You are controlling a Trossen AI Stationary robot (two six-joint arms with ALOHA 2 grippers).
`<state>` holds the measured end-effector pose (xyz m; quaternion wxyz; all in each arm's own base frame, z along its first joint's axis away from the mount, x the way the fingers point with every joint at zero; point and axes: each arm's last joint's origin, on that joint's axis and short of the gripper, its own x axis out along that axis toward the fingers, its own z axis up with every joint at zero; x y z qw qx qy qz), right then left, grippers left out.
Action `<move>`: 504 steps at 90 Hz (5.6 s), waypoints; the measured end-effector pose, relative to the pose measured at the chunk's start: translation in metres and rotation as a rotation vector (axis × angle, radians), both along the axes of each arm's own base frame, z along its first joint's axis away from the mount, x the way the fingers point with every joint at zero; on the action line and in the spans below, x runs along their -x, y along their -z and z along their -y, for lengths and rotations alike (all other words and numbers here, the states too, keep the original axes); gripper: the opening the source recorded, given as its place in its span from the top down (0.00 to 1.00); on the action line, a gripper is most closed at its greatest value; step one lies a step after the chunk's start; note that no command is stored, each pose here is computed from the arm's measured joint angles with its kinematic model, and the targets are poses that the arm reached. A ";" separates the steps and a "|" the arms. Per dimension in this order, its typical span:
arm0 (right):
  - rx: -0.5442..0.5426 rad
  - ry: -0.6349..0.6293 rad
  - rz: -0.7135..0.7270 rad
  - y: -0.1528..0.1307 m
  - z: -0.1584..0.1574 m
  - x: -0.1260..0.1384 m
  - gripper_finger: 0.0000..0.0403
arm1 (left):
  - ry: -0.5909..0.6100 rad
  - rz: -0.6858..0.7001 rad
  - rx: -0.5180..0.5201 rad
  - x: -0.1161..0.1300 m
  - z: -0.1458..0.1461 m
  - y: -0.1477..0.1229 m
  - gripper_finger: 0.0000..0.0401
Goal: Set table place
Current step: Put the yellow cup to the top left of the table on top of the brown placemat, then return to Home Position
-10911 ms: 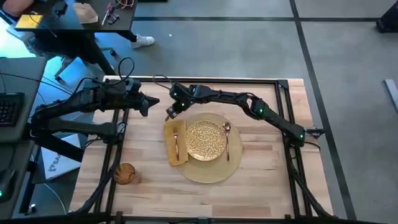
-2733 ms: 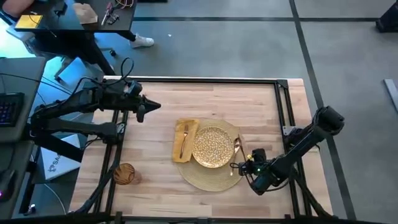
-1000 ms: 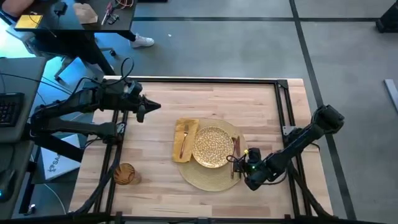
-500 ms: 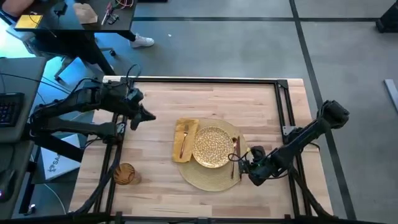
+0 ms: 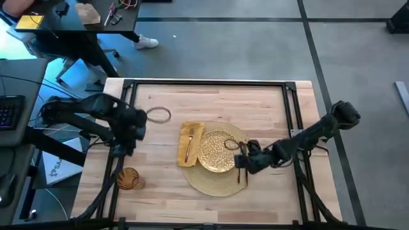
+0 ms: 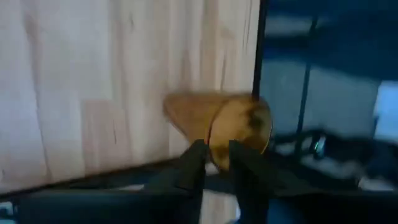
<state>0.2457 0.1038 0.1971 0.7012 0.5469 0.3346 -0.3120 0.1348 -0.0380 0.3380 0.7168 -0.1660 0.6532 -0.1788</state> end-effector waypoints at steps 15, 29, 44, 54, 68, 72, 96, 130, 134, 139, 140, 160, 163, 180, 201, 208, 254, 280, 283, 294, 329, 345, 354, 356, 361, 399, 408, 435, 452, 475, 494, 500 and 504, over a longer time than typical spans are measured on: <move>0.108 -0.054 0.078 -0.026 0.024 -0.004 0.53 | 0.061 0.025 -0.106 0.000 0.018 0.004 0.59; 0.191 -0.102 0.141 -0.049 0.043 0.000 0.53 | 0.109 -0.017 -0.148 0.003 0.035 0.027 0.55; 0.244 -0.112 0.197 -0.070 0.060 0.013 0.53 | 0.132 -0.049 -0.160 0.006 0.049 0.055 0.61; 0.265 -0.106 0.229 -0.082 0.069 0.025 0.53 | 0.096 -0.046 -0.182 0.005 0.054 0.069 0.68; 0.289 -0.091 0.291 -0.099 0.078 0.042 0.53 | 0.013 -0.067 -0.175 0.004 0.058 0.086 0.82; 0.292 -0.085 0.313 -0.103 0.080 0.047 0.53 | -0.024 -0.074 -0.181 0.003 0.057 0.087 0.87; 0.301 -0.023 0.449 -0.128 0.090 0.078 0.53 | -0.429 0.037 -0.203 -0.024 0.030 0.050 1.00; 0.263 0.075 0.316 -0.119 0.108 0.094 0.55 | -0.874 0.105 -0.388 -0.106 -0.126 0.032 1.00; 0.247 0.056 0.309 -0.118 0.108 0.093 0.56 | -0.878 0.089 -0.402 -0.112 -0.148 0.034 1.00; 0.239 0.035 0.303 -0.117 0.108 0.092 0.57 | -0.869 0.059 -0.406 -0.120 -0.172 0.041 1.00; 0.238 0.032 0.302 -0.117 0.108 0.091 0.57 | -0.866 0.051 -0.405 -0.121 -0.176 0.043 1.00; 0.233 0.027 0.301 -0.117 0.108 0.090 0.57 | -0.759 -0.143 -0.380 -0.151 -0.214 0.073 1.00; 0.234 0.027 0.301 -0.117 0.108 0.090 0.57 | -0.750 -0.143 -0.388 -0.156 -0.215 0.074 1.00; 0.234 0.026 0.299 -0.117 0.107 0.090 0.58 | -0.753 -0.108 -0.488 -0.177 -0.222 0.068 1.00; 0.247 0.017 0.284 -0.115 0.108 0.089 0.58 | -0.791 -0.110 -0.506 -0.177 -0.226 0.066 1.00; 0.254 0.010 0.282 -0.115 0.108 0.089 0.58 | -0.774 -0.126 -0.493 -0.178 -0.224 0.072 1.00; 0.275 -0.028 0.281 -0.116 0.107 0.090 0.56 | -0.773 -0.097 -0.424 -0.182 -0.222 0.073 0.86; 0.317 -0.120 0.243 -0.118 0.108 0.117 0.59 | -0.807 -0.058 -0.381 -0.162 -0.222 0.047 0.64; 0.326 -0.126 0.226 -0.117 0.109 0.121 0.60 | -0.816 -0.048 -0.383 -0.158 -0.222 0.042 0.63; 0.381 -0.174 0.174 -0.116 0.110 0.139 0.66 | -0.857 0.022 -0.393 -0.140 -0.217 0.016 0.59; 0.703 -0.325 0.527 -0.085 0.110 0.220 0.97 | -1.020 0.305 -0.417 -0.076 -0.177 -0.064 0.59; 0.723 -0.417 0.575 -0.051 0.108 0.200 1.00 | -1.094 0.387 -0.400 -0.054 -0.161 -0.084 0.59; 0.773 -0.418 0.672 -0.039 0.107 0.179 1.00 | -1.117 0.426 -0.412 -0.043 -0.154 -0.092 0.59; 0.776 -0.417 0.695 -0.034 0.107 0.176 1.00 | -1.124 0.437 -0.416 -0.040 -0.152 -0.094 0.59; 0.791 -0.393 0.779 -0.028 0.107 0.170 1.00 | -1.130 0.461 -0.419 -0.034 -0.148 -0.098 0.59; 0.829 -0.300 0.983 0.014 0.107 0.150 1.00 | -1.124 0.575 -0.365 -0.004 -0.127 -0.114 0.59; 0.833 -0.280 0.956 0.016 0.108 0.150 1.00 | -1.119 0.627 -0.374 0.003 -0.122 -0.109 0.59; 0.775 -0.254 0.936 0.019 0.108 0.149 1.00 | -1.086 0.880 -0.376 0.031 -0.103 -0.057 0.59; 0.772 -0.259 0.923 0.020 0.108 0.149 1.00 | -1.070 1.043 -0.323 0.042 -0.094 0.001 0.59; 0.771 -0.262 0.917 0.021 0.108 0.149 1.00 | -1.040 1.347 -0.349 0.044 -0.093 0.059 0.59; 0.770 -0.263 0.915 0.021 0.108 0.149 1.00 | -1.117 1.135 -0.419 0.037 -0.100 0.125 0.59; 0.770 -0.263 0.915 0.021 0.108 0.149 1.00 | -1.127 1.070 -0.409 0.037 -0.100 0.142 0.59; 0.770 -0.264 0.914 0.021 0.108 0.149 1.00 | -1.130 1.037 -0.371 0.037 -0.100 0.153 0.59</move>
